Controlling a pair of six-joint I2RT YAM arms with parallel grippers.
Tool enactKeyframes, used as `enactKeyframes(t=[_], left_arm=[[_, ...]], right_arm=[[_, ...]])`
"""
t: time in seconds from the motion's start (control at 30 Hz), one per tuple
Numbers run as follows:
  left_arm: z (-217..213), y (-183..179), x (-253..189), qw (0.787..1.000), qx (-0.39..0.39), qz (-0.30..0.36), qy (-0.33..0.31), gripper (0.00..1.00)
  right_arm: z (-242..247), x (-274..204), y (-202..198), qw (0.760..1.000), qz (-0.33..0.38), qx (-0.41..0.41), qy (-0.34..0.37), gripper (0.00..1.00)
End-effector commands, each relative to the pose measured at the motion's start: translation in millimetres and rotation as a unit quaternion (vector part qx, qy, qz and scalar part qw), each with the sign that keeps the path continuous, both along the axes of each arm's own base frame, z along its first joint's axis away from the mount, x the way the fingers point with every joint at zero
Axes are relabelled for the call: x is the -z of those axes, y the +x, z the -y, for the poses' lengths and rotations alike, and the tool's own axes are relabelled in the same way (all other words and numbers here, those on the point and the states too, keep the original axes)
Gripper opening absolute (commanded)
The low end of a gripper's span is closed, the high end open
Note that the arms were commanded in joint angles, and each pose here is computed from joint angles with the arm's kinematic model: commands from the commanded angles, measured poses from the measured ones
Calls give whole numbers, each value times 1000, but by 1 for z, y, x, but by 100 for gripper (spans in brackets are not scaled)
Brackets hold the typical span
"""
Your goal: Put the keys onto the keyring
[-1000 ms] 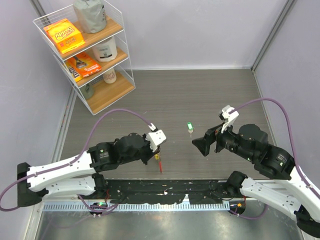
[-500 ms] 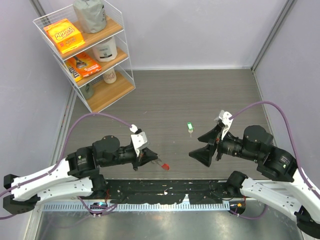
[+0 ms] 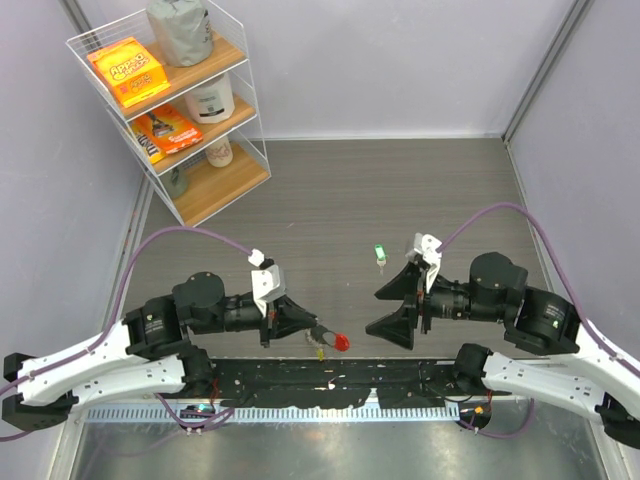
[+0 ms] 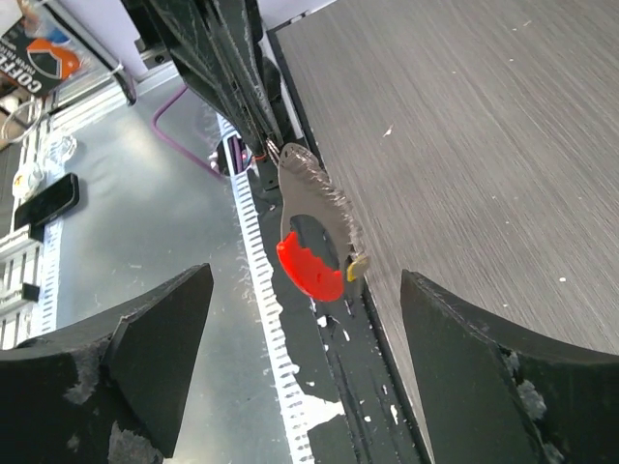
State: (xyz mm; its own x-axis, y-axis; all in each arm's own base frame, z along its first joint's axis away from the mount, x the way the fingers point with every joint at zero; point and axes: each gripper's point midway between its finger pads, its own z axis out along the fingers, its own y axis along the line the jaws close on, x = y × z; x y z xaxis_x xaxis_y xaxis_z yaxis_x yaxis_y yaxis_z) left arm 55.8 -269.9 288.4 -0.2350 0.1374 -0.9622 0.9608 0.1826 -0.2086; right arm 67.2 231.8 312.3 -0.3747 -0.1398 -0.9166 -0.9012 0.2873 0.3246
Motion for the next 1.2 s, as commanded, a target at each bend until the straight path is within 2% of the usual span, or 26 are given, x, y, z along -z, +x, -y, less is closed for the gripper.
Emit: enactKeyframes(t=[0.0,0.4,0.83,1.17], left_arm=[[5,-12,-31,998,31,4,-59,0],[6,-21,-39,996,55,-4,-66,0],[6,-25,-38,996,65,-11,-67,0],[5,-28,-43,994,73,-10,-74,0]], right_arm=[[-12,-12,2,999,32,-10,13,83],[-48,-18,-5,994,84,-67,-14,68],[-76,-23,-24,986,113,-124,-10,65],[-89,-19,-29,983,112,-145,-16,56]])
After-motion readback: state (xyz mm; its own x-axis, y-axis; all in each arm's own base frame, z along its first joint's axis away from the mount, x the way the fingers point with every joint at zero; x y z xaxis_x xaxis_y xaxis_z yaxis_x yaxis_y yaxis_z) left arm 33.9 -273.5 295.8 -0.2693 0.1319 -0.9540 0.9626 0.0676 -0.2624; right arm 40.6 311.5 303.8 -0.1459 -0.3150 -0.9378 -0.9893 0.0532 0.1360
